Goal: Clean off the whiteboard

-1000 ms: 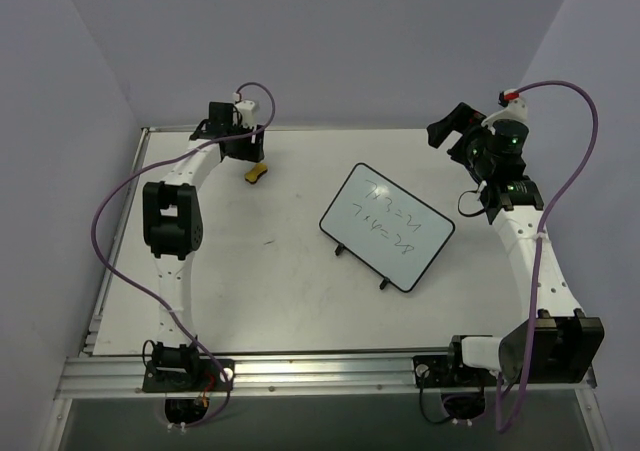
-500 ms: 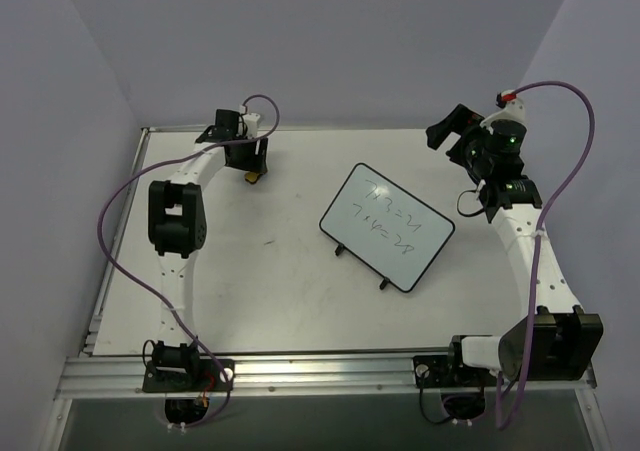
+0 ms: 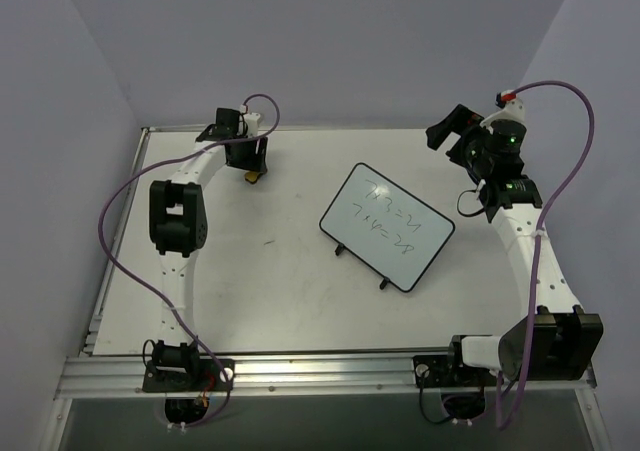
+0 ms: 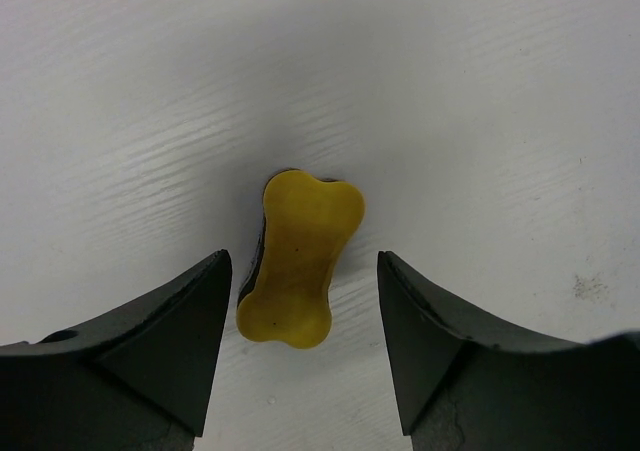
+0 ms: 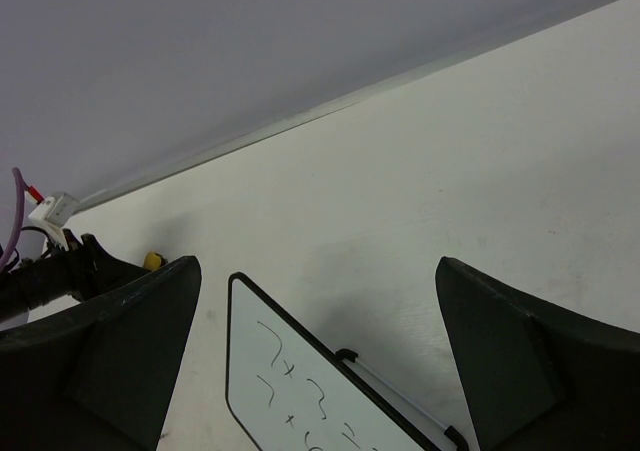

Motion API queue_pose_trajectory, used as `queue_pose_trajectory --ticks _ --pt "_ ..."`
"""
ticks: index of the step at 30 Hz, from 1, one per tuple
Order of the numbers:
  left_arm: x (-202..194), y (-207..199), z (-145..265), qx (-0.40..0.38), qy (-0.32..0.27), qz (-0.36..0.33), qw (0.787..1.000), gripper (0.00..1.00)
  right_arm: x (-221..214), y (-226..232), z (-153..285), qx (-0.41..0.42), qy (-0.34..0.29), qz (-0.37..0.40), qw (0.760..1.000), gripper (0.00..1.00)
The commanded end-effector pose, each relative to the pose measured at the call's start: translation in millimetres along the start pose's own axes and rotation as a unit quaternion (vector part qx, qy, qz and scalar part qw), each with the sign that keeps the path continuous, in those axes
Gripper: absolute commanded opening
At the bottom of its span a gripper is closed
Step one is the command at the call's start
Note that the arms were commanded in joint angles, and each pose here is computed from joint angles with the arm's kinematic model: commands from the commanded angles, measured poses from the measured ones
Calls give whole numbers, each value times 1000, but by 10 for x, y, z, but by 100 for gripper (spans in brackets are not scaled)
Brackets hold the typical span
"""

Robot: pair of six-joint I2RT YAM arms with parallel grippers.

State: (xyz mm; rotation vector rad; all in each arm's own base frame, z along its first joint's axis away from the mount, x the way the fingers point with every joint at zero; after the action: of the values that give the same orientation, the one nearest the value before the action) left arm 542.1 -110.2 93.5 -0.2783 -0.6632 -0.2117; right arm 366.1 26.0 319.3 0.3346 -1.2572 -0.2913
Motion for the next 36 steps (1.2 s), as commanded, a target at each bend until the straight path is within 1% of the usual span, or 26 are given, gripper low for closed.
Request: queue_pose_trajectory --ticks 1,8,18,36 --pt "146 -72 39 -1 -18 -18 1000 68 220 61 71 9 -32 12 999 100" --pt "128 -85 37 1 -14 -17 1000 65 185 42 56 5 -26 12 1000 100" --pt "120 -64 16 8 -9 -12 1000 65 165 33 53 4 -23 13 1000 100" --pt "97 -29 -38 22 8 0 1000 60 155 19 55 1 -23 14 1000 100"
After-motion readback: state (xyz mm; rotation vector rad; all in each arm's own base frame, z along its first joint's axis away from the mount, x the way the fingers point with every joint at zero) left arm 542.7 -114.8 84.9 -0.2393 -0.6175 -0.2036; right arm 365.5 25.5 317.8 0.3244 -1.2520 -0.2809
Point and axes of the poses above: each gripper's point midway between its finger pads, its own z axis back along the fingers, its own y axis along the line the jaws close on, x = y × z, the point moved 6 cm from there along z, back along the fingers, and after that the axes turned 5 degrees about z, right-handed, at the moved point
